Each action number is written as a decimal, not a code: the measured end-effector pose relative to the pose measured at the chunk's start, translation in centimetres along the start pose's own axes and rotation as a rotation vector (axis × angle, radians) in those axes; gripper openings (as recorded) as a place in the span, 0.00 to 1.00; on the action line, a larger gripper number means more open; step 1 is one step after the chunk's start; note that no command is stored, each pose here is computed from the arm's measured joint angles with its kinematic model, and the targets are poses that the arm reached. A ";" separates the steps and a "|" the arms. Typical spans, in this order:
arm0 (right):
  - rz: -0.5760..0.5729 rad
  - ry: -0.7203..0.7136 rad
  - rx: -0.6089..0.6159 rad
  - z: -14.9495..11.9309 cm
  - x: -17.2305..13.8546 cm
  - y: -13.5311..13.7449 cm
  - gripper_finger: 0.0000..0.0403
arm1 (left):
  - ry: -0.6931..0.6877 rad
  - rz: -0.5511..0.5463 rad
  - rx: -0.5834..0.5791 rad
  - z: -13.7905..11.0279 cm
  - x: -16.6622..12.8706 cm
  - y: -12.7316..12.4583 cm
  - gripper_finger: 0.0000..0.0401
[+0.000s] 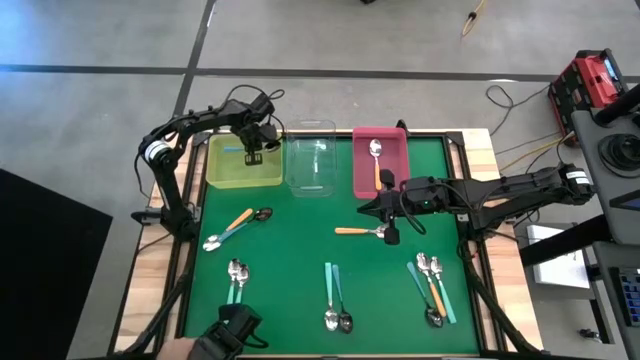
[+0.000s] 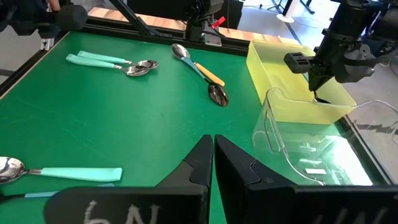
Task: Sort silverware by color (type)
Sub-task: Put the blue spoon into the yellow bin
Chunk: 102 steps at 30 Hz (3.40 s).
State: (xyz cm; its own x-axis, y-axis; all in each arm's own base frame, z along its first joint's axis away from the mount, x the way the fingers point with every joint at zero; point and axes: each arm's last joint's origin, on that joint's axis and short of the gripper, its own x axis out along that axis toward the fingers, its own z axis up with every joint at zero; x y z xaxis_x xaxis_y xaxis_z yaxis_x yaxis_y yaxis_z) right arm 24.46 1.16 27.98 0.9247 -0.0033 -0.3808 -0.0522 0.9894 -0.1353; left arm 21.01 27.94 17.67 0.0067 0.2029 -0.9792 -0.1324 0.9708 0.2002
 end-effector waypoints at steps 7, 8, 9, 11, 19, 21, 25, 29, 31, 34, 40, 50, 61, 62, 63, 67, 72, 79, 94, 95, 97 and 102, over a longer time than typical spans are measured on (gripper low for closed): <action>0.000 0.000 0.001 0.0 0.0 0.0 0.02 | 0.000 0.001 -0.002 0.0 0.0 0.1 0.00; 0.000 0.000 0.001 0.0 0.0 0.0 0.02 | 0.000 0.002 -0.002 0.0 0.0 0.1 0.00; 0.000 0.000 0.001 0.0 0.0 0.0 0.02 | -0.001 0.001 -0.002 0.0 0.0 0.1 0.00; 0.000 0.000 0.001 0.0 0.0 0.0 0.02 | 0.000 0.001 -0.002 0.0 0.0 0.1 0.00; 0.000 0.000 0.001 0.0 0.0 0.0 0.02 | 0.004 -0.002 -0.002 -0.1 0.1 0.0 0.00; 0.000 0.000 0.001 0.0 0.0 0.0 0.02 | 0.006 -0.005 -0.002 -0.2 0.2 -0.1 0.00; 0.000 0.000 0.003 0.0 0.0 0.0 0.02 | 0.006 -0.004 -0.002 -0.1 0.2 -0.1 0.00; 0.000 0.000 0.021 0.0 0.0 0.0 0.02 | 0.006 -0.004 -0.002 -0.2 0.2 -0.1 0.00; 0.000 0.000 0.031 0.0 0.0 0.0 0.02 | 0.006 -0.004 -0.001 -0.2 0.2 -0.1 0.00; 0.002 0.016 0.050 -0.5 0.4 0.1 0.02 | 0.007 -0.004 -0.002 -0.2 0.2 -0.1 0.00; -0.017 0.014 0.039 -0.9 1.8 -0.3 0.02 | 0.008 -0.005 -0.002 -0.2 0.2 -0.1 0.00; -0.059 -0.021 0.104 -0.7 2.0 -1.3 0.02 | 0.014 -0.011 -0.003 -0.3 0.2 -0.2 0.00; -0.179 -0.122 0.058 0.3 1.8 -1.9 0.02 | 0.011 -0.010 -0.003 -0.3 0.3 -0.2 0.00; -0.186 -0.126 0.057 0.3 1.8 -2.0 0.02 | 0.012 -0.011 -0.004 -0.3 0.3 -0.2 0.00; -0.190 -0.133 0.057 0.4 1.8 -2.1 0.02 | 0.013 -0.012 -0.004 -0.3 0.4 -0.3 0.00; -0.205 -0.142 0.063 0.4 1.8 -2.5 0.02 | 0.027 -0.026 -0.004 -0.4 0.4 -0.5 0.00; -0.226 -0.156 0.086 0.5 1.7 -3.1 0.02 | 0.020 -0.021 -0.003 -0.3 0.4 -0.4 0.00; -0.250 -0.150 0.096 0.4 1.7 -3.7 0.02 | 0.013 -0.012 -0.002 -0.3 0.4 -0.3 0.00; -0.250 -0.147 0.106 0.3 1.7 -3.8 0.02 | 0.034 -0.006 0.026 -0.4 1.1 -1.0 0.00; -0.250 -0.147 0.106 0.3 1.7 -3.8 0.02 | 0.036 -0.008 0.026 -0.4 1.2 -1.0 0.00; -0.250 -0.147 0.106 0.3 1.7 -3.8 0.02 | 0.044 -0.011 0.026 -0.4 1.5 -1.0 0.00; -0.250 -0.147 0.105 0.3 1.7 -3.8 0.02 | 0.113 -0.007 0.032 -0.3 2.9 -1.0 0.00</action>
State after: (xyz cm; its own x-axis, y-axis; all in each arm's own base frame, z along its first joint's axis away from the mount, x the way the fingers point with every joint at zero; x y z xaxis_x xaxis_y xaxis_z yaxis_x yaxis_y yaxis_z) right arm 26.36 -2.56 28.13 0.9492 -0.2348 -0.2098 0.2158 0.9703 -0.1094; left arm 20.88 27.47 14.61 -0.1040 0.1818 -0.9778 -0.1012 0.9761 0.1922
